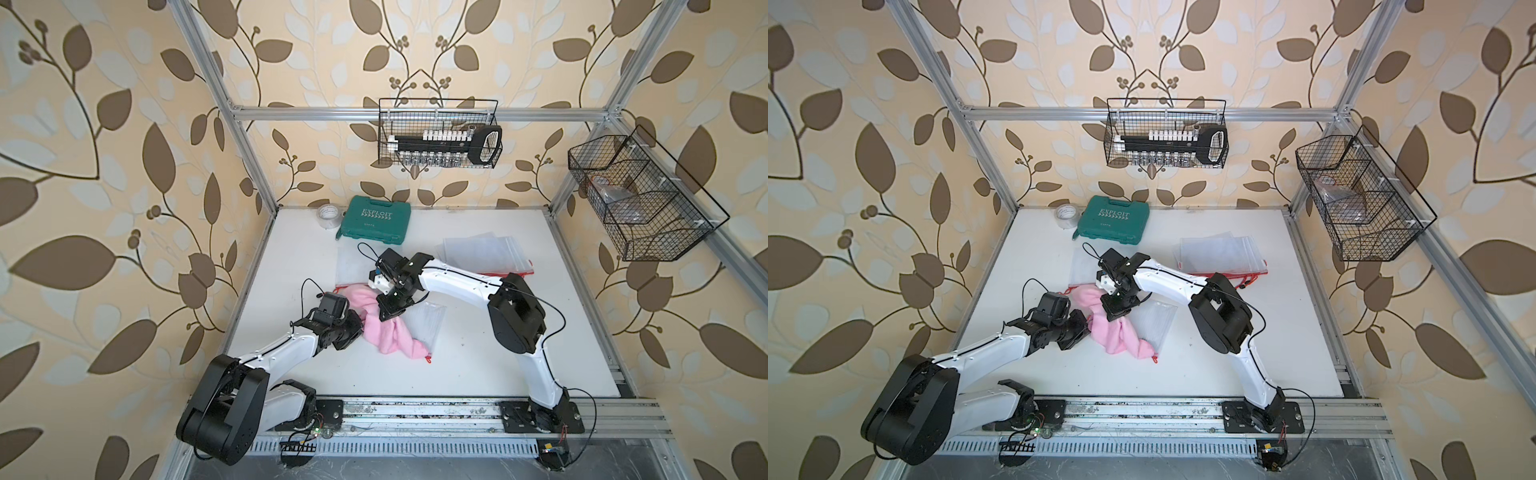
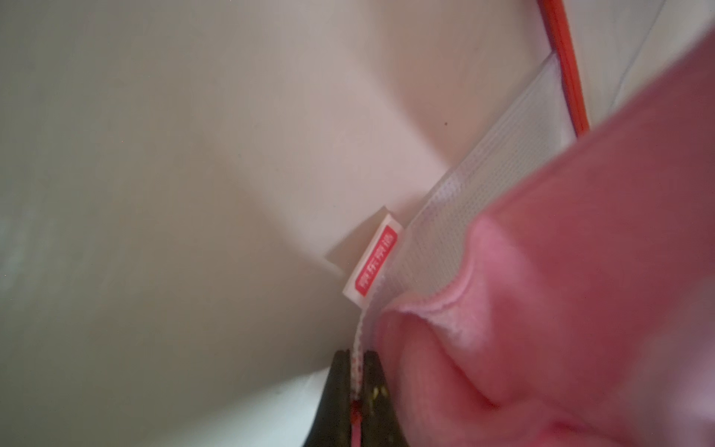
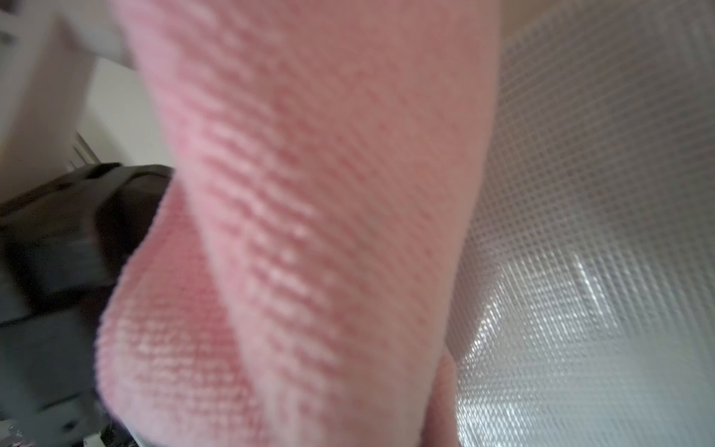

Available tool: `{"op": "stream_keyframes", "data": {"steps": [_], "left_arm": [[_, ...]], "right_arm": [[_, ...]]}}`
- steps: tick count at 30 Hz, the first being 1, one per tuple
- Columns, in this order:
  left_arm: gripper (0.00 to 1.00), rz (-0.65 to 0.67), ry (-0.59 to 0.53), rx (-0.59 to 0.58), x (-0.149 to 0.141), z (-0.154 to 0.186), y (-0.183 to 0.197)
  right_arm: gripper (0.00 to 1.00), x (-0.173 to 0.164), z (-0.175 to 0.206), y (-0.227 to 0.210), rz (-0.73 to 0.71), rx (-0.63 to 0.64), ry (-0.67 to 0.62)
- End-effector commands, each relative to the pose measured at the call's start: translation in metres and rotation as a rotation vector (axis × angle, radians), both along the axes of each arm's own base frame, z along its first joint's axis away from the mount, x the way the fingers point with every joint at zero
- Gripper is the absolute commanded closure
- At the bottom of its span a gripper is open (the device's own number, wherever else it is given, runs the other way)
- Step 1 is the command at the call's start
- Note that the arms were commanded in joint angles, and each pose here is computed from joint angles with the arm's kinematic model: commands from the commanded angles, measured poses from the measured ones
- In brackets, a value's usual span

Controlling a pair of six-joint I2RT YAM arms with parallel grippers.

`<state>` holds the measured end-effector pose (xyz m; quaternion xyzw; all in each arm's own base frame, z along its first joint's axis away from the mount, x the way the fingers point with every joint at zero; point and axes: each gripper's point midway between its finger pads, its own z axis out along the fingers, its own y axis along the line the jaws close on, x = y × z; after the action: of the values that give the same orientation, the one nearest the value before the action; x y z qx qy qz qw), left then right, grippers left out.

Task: Wipe the document bag
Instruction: Wipe the dirt from the document bag, then adjust the document bag at the center of the board.

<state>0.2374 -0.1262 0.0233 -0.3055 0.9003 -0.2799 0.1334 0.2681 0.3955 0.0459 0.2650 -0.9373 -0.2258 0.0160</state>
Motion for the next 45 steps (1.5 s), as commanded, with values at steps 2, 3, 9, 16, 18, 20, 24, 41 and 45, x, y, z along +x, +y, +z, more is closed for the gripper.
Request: {"op": "stream_keyframes", "data": {"steps": [2, 3, 9, 16, 18, 20, 24, 41, 45], "left_arm": [[1.0, -0.005, -0.017, 0.02, 0.007, 0.005, 0.001], [1.0, -0.003, -0.017, 0.016, 0.007, 0.004, 0.0], [1.0, 0.001, -0.024, 0.025, 0.008, 0.007, 0.002], [1.0, -0.006, -0.048, 0.032, 0.012, 0.022, 0.002], [1.0, -0.007, -0.055, 0.038, 0.013, 0.026, 0.003], [1.0, -0.009, -0.064, 0.043, 0.015, 0.03, 0.004], [1.0, -0.003, -0.072, 0.051, 0.014, 0.034, 0.006], [1.0, -0.119, -0.215, 0.514, -0.018, 0.207, 0.11], [1.0, -0.157, -0.285, 0.811, -0.015, 0.275, 0.145]], "right_arm": [[1.0, -0.007, -0.035, -0.077, -0.126, -0.215, 0.107], [1.0, -0.007, -0.039, -0.11, -0.155, -0.306, 0.078], [1.0, -0.012, 0.009, -0.23, -0.202, -0.591, -0.118], [1.0, -0.003, 0.062, -0.104, -0.028, -0.215, -0.157], [1.0, -0.003, 0.063, -0.05, 0.019, -0.072, -0.109], [1.0, -0.004, 0.056, -0.014, 0.031, 0.02, -0.055], [1.0, -0.003, 0.013, -0.016, -0.025, -0.016, 0.046], [1.0, -0.01, 0.019, -0.225, -0.296, -0.401, -0.08], [1.0, -0.004, 0.018, -0.207, -0.304, -0.325, -0.06]]}}
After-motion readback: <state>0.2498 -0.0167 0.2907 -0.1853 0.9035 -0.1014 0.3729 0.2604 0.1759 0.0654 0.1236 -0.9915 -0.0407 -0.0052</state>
